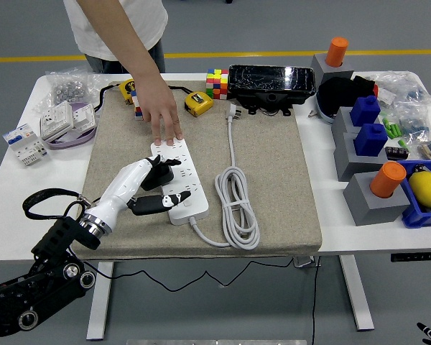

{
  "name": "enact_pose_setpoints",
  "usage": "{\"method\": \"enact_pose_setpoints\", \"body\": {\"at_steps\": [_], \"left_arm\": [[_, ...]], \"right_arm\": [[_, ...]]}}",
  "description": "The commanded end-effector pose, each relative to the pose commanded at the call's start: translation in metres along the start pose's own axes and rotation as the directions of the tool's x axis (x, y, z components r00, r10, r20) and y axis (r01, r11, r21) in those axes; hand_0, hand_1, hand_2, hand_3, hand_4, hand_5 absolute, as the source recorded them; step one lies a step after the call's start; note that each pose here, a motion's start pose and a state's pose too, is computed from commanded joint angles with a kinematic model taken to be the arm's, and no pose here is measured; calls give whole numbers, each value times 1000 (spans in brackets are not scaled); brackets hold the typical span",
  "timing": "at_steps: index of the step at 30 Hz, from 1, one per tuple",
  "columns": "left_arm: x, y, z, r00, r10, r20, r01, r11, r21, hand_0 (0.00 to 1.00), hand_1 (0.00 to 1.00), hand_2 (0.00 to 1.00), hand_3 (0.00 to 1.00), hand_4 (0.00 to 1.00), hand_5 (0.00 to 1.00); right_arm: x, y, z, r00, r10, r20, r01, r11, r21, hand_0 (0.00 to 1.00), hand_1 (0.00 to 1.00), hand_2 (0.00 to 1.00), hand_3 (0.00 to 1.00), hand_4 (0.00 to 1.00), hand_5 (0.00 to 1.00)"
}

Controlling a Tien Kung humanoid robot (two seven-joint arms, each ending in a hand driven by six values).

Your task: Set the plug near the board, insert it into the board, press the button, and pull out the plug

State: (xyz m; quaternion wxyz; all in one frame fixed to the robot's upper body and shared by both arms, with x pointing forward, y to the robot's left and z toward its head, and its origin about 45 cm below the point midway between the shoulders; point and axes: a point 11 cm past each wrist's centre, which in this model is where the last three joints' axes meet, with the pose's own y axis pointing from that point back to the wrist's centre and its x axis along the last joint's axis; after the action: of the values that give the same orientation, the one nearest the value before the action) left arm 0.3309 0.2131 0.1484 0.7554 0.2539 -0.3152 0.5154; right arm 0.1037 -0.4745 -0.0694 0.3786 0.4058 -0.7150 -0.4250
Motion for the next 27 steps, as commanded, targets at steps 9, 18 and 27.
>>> {"method": "enact_pose_setpoints", "body": {"at_steps": [9,18,27], "left_arm": [[-4,-4,1,1000,-24,7,24,1000,10,717,750,740,710,880,491],[-6,-4,3,999,-37,0,37,999,9,710,740,734,709,880,491],[-6,-6,10,999,-34,-13,34,999,-16,702,734,731,698,880,493]], "right_arm": [[-1,0,0,1000,-1,0,1,1000,1,562,640,625,604,967,498],[0,0,0,1000,0,-2,0,1000,-1,562,640,626,604,968,499],[-1,0,-1,1000,-1,0,1,1000,1,562,640,626,605,968,499]]}}
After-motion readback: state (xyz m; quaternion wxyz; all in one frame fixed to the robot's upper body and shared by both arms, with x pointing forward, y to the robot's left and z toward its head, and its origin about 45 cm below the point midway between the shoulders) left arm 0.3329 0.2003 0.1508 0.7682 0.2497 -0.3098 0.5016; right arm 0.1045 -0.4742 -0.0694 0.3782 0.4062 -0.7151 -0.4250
